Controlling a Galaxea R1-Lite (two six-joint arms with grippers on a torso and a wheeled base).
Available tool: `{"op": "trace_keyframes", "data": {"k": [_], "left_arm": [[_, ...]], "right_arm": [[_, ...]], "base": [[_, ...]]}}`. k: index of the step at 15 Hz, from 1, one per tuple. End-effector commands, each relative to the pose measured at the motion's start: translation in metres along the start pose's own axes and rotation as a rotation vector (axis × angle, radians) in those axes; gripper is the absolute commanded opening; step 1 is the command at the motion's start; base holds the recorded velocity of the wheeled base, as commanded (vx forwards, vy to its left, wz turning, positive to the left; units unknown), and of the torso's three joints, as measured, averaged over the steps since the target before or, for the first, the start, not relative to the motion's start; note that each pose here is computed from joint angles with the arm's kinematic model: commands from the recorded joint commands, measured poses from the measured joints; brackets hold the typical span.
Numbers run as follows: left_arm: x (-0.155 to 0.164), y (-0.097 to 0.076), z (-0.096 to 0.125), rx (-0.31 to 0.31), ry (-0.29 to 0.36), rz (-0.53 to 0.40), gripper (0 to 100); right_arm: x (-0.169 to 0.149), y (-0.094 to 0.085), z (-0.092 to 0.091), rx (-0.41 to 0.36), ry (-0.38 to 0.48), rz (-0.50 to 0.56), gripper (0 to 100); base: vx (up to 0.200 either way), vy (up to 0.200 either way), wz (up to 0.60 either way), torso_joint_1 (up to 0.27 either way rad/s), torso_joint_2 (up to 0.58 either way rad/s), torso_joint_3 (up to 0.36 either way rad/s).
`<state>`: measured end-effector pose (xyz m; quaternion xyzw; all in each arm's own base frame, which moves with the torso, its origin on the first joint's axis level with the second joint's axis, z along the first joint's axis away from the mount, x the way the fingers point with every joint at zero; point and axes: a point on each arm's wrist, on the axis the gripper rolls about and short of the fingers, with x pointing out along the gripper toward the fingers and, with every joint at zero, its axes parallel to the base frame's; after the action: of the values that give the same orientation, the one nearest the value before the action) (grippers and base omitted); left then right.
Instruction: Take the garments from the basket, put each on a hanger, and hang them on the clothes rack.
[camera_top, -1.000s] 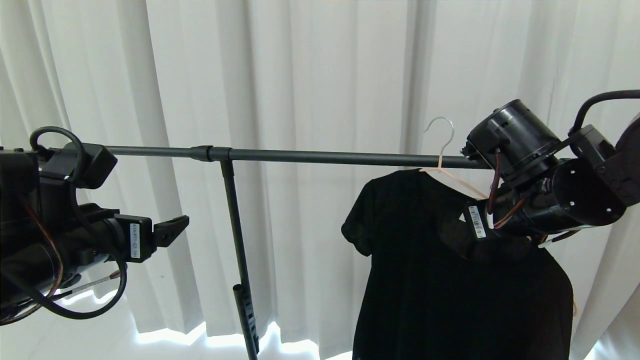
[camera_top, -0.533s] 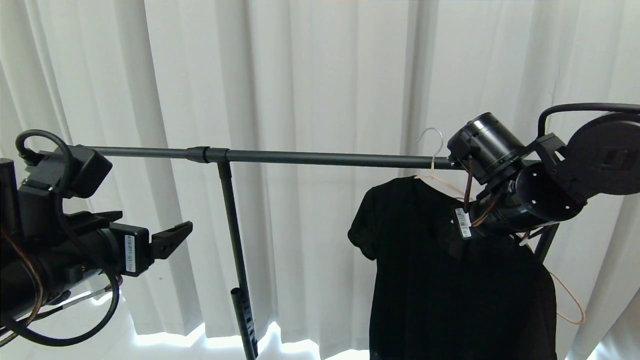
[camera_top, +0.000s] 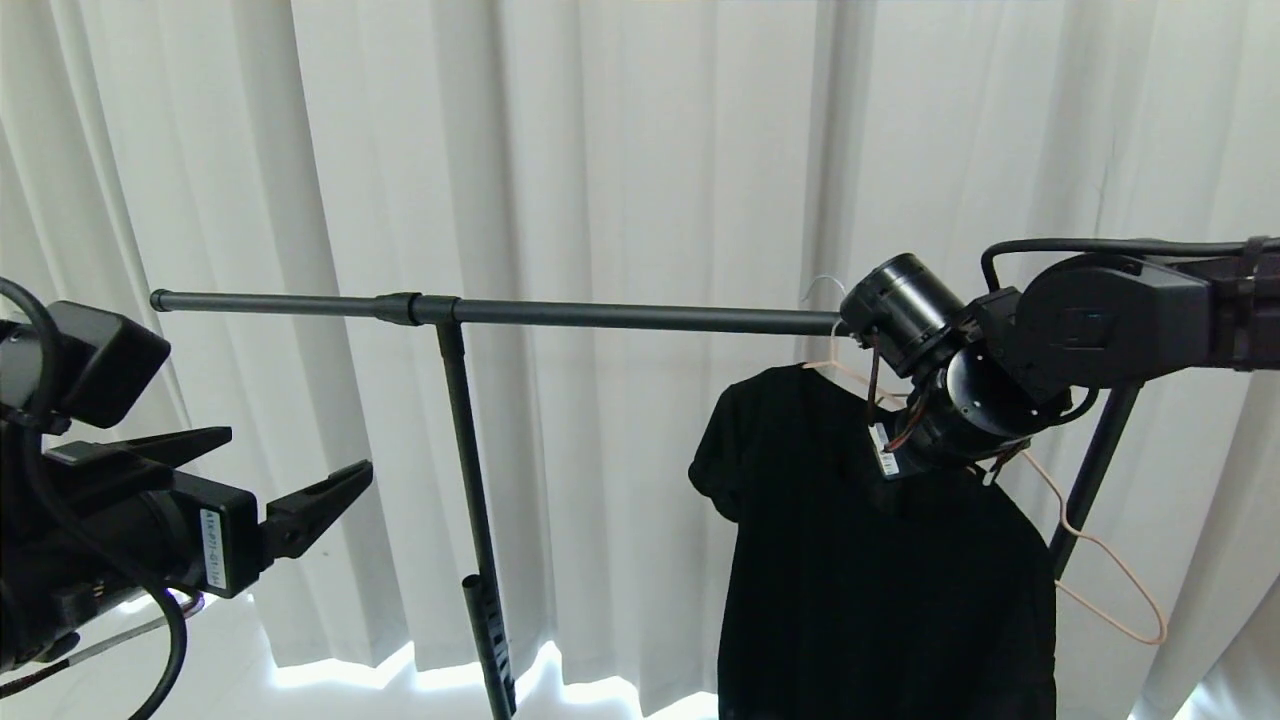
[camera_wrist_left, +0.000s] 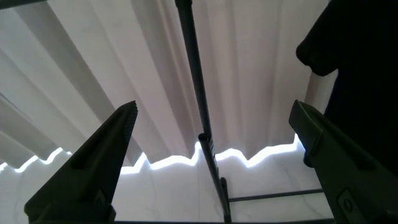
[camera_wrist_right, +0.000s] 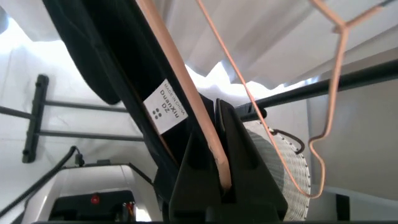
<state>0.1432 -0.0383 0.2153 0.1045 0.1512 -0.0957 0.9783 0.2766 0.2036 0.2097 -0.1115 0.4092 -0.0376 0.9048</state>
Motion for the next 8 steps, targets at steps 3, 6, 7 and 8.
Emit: {"op": "trace_keyframes", "data": {"k": [3,6,7,8], "left_arm": [[-0.0017,-0.003,0.0003,0.006,-0.008,-0.019,100],[-0.0024,-0.0049,-0.001,0.01,-0.007,-0.031,100],[-0.0031,-0.0051,-0.0012,0.011,-0.009,-0.032,100],[-0.0035,-0.0048,-0.0012,0.01,-0.01,-0.031,100]], "right_arm": [[0.0054,0.0055,-0.0031,-0.019,0.017,-0.004,0],[0.0055,0.0085,-0.0043,-0.025,0.019,-0.001,0],[0.005,0.0093,-0.0046,-0.029,0.018,0.001,0],[0.0047,0.0098,-0.0048,-0.03,0.018,0.002,0]], "base": [[0.0,0.0,0.0,0.0,0.0,0.0],[0.0,0.0,0.0,0.0,0.0,0.0],[0.0,0.0,0.0,0.0,0.0,0.0],[0.0,0.0,0.0,0.0,0.0,0.0]]}}
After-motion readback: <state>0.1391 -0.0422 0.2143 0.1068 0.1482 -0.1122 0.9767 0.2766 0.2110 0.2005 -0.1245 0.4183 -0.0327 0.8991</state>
